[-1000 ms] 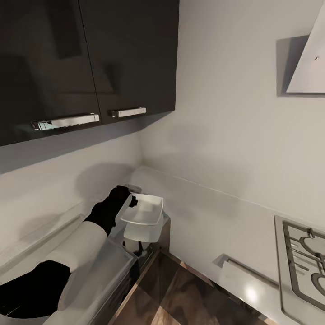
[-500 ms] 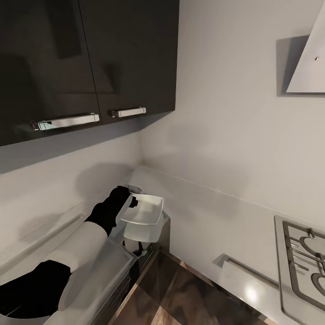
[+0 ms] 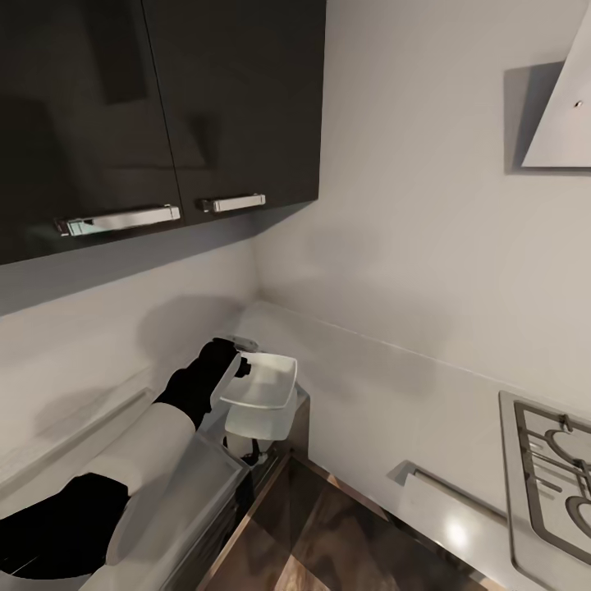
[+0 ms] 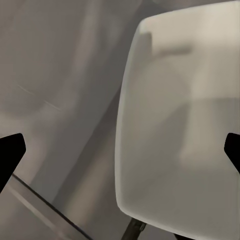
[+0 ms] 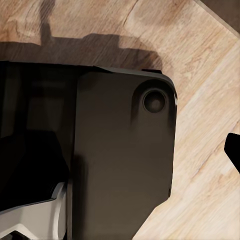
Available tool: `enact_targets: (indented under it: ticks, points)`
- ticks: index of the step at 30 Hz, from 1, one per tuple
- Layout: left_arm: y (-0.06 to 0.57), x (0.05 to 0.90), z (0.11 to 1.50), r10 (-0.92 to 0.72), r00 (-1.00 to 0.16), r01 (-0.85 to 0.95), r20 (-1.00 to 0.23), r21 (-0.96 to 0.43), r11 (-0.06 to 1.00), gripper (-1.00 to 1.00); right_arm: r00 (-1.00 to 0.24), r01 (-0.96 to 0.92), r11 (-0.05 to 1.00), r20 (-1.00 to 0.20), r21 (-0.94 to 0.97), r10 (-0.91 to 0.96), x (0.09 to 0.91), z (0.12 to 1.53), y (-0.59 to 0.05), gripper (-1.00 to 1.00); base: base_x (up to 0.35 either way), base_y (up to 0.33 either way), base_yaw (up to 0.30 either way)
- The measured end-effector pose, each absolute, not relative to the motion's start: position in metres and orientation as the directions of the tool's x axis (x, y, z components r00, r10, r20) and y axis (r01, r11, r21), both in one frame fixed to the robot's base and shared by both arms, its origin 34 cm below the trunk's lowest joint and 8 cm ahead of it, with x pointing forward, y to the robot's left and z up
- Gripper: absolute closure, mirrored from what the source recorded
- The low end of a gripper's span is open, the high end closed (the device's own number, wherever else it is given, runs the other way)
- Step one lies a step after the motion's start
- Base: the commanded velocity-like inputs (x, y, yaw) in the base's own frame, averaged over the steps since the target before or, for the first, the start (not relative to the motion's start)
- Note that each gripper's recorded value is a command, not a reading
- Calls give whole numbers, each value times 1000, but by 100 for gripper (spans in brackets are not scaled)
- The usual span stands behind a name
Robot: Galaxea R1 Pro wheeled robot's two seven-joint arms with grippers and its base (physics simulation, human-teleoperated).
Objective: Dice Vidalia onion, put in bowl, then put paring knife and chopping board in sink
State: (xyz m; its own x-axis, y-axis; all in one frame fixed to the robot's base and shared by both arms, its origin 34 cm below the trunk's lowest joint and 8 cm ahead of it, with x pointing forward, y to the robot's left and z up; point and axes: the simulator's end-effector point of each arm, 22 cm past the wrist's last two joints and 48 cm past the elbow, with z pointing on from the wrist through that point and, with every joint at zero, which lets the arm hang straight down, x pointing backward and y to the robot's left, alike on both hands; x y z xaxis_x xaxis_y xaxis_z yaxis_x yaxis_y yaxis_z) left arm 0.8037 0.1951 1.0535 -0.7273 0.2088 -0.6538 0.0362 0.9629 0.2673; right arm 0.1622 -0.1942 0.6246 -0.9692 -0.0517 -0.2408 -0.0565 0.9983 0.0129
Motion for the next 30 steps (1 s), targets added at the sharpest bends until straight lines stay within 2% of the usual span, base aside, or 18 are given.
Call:
enact_targets:
  ticks: [30]
  points:
    - [195, 805, 1028, 209, -751, 46, -627, 266, 963, -100, -977, -55, 998, -207, 14, -52, 149, 623, -195, -100, 0, 0, 0]
